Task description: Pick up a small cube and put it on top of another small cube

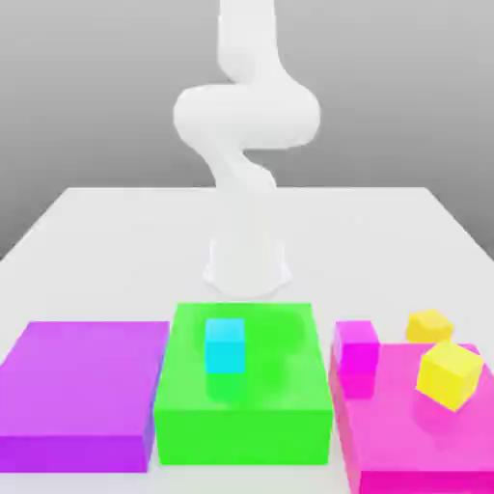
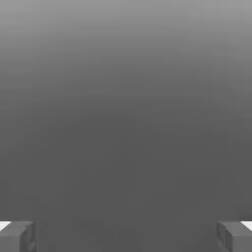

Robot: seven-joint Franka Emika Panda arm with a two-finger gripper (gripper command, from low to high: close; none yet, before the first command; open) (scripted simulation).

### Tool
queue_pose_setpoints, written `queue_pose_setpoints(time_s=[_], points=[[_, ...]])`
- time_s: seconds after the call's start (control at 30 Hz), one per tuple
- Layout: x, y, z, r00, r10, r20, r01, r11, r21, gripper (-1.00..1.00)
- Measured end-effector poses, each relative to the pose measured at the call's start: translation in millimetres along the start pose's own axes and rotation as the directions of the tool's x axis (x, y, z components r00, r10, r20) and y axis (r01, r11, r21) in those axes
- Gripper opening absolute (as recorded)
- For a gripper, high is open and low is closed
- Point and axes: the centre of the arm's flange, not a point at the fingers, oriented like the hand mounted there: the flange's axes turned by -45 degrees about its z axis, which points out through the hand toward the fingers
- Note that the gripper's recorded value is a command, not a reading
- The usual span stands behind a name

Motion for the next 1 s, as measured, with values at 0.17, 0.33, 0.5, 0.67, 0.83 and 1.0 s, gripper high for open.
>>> queue_pose_setpoints(time_s=[0.17,0.33,0.5,0.67,0.83,1.0], points=[[-7.5,-6.4,39.4,0.982,-0.187,0.031,0.183,0.978,0.103,0.0],[-18.2,-22.1,81.1,0.927,-0.372,0.038,0.357,0.912,0.204,0.0],[-33.5,-46.4,123.2,0.835,-0.55,0.02,0.519,0.8,0.3,0.0],[-54.3,-77.5,163.1,0.706,-0.708,-0.024,0.659,0.645,0.387,0.0],[-81.0,-113.2,198.7,0.544,-0.834,-0.093,0.768,0.451,0.455,0.0],[-113.4,-151.0,228.5,0.357,-0.916,-0.182,0.836,0.226,0.499,0.0]])
